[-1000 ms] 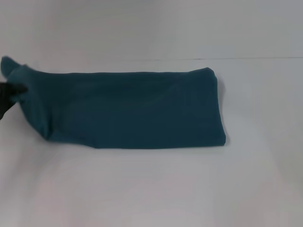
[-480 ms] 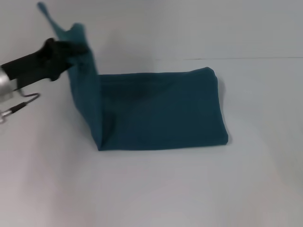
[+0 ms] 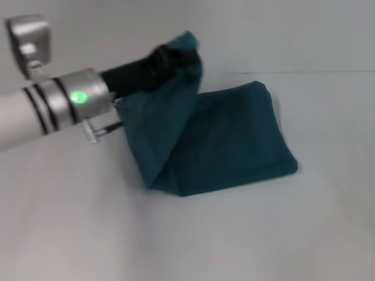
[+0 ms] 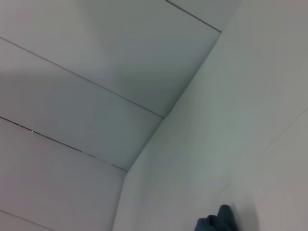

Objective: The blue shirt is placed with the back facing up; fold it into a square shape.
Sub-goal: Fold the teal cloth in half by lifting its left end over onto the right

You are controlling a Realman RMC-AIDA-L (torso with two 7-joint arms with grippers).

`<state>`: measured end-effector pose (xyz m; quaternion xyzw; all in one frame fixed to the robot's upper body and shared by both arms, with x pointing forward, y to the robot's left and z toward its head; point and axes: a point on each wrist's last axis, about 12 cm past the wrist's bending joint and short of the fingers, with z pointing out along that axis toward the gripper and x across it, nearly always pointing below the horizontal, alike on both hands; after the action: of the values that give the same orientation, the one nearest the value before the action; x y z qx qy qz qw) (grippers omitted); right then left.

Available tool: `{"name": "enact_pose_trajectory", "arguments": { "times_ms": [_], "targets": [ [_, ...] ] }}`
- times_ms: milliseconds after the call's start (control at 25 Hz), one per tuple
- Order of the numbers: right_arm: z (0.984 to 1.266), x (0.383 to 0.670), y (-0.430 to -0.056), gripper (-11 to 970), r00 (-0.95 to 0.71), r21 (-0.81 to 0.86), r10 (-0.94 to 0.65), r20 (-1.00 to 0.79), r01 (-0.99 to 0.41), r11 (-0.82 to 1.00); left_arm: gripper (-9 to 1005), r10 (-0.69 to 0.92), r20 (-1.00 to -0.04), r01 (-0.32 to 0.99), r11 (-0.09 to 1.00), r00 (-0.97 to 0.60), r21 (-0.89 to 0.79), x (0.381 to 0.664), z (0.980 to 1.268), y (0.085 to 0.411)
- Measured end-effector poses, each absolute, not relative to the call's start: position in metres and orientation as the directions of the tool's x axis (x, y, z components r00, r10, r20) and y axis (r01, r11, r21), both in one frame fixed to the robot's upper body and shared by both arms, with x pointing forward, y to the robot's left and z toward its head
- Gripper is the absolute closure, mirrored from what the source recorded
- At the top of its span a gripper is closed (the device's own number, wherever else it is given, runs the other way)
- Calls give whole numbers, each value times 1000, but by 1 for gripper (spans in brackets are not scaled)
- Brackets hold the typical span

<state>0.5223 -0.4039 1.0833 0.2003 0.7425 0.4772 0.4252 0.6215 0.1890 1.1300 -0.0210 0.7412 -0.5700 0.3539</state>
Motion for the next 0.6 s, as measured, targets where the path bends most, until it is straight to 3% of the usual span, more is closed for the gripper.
{"name": "enact_pose_trajectory", "arguments": {
  "times_ms": [200,600],
  "targets": [
    [1082,521,-404,13,-559,879,703,-439,-105,465,922,-303,-594,443,441,-746,-781,626,1122,151],
    [1080,518,-406,12,-558,876,704,-440,-95,472,908,-51,-742,631,488,-669,-603,623,1122,111]
  ]
}}
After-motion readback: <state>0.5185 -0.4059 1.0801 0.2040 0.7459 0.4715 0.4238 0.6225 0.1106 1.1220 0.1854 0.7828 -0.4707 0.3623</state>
